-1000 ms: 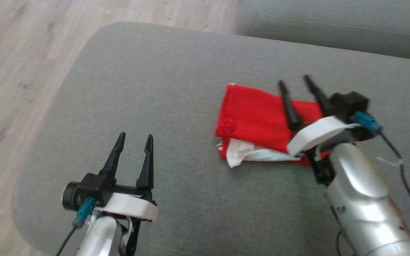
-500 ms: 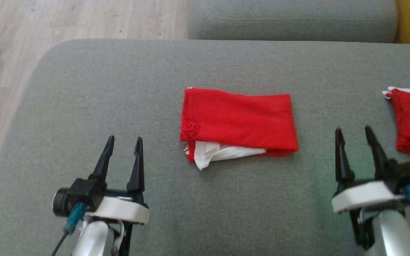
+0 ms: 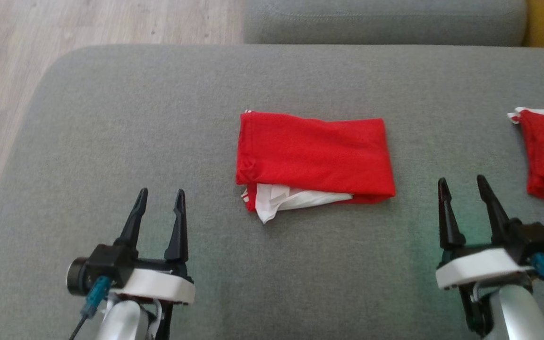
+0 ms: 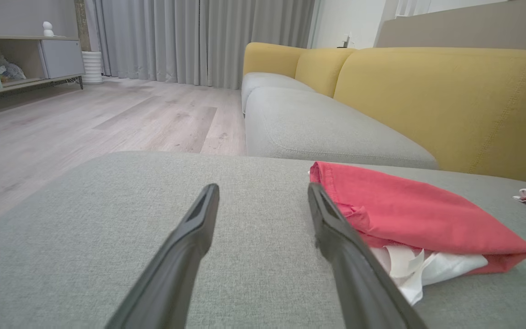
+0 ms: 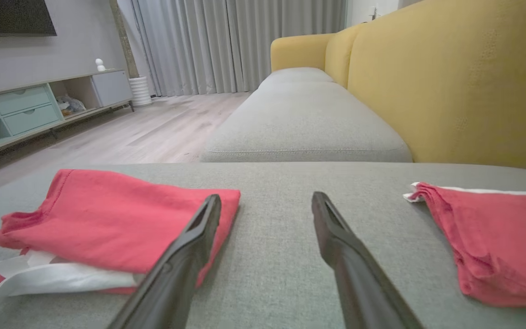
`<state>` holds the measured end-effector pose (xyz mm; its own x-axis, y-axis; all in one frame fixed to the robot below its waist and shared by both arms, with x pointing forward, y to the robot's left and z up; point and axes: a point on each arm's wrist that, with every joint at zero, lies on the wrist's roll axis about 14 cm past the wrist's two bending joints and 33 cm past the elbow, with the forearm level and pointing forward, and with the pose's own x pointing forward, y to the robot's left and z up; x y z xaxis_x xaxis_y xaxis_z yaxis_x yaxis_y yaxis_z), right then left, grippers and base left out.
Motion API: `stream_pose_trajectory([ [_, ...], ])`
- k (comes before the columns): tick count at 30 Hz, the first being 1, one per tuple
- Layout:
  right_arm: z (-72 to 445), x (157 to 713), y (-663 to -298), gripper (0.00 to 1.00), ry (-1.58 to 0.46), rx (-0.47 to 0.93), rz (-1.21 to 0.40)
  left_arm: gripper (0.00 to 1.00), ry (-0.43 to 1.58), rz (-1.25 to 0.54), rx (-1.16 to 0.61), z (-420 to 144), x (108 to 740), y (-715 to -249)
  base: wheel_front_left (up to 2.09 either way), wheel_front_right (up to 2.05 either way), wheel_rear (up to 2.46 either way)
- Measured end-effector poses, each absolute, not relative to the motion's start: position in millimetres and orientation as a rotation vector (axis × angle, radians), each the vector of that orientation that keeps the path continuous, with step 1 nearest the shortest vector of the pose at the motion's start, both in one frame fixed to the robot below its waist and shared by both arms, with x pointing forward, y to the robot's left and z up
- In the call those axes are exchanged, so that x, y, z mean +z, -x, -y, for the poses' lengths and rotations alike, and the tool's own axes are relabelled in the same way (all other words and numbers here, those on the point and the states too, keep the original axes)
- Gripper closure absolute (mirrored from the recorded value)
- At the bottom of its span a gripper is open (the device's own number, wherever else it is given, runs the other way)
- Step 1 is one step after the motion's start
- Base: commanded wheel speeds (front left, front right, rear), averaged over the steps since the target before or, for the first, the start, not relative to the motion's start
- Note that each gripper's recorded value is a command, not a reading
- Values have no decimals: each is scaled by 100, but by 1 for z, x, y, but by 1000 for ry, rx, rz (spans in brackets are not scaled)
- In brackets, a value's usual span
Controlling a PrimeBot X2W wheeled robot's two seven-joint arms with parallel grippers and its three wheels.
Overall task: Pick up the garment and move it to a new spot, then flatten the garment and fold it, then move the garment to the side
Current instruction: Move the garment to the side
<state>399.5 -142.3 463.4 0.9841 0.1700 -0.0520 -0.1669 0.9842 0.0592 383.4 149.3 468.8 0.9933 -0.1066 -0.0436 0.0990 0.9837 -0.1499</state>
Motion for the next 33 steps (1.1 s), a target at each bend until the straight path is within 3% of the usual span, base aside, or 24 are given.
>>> stream_pose_trajectory([
  [7, 106, 463, -441, 0, -89, 257, -60, 0, 154, -79, -102, -150, 460, -390, 0, 0, 0],
  [11, 85, 437, -461, 0, -88, 305, -174, 0, 151, -96, -89, -154, 454, -392, 0, 0, 0],
  [18, 69, 375, -466, 0, -50, 338, -423, 0, 147, -127, -46, -168, 444, -388, 0, 0, 0],
  [24, 60, 366, -473, 0, -71, 346, -473, 0, 142, -122, -20, -176, 447, -386, 0, 0, 0],
  [25, 58, 366, -473, 29, -70, 353, -476, 0, 142, -119, -20, -176, 448, -386, 0, 0, 0],
  [26, 58, 366, -473, 100, -68, 357, -478, 0, 142, -116, -21, -176, 449, -386, 0, 0, 0],
  [33, 55, 379, -465, 100, -4, 395, -419, 0, 146, -90, -56, -165, 458, -390, 0, 0, 0],
])
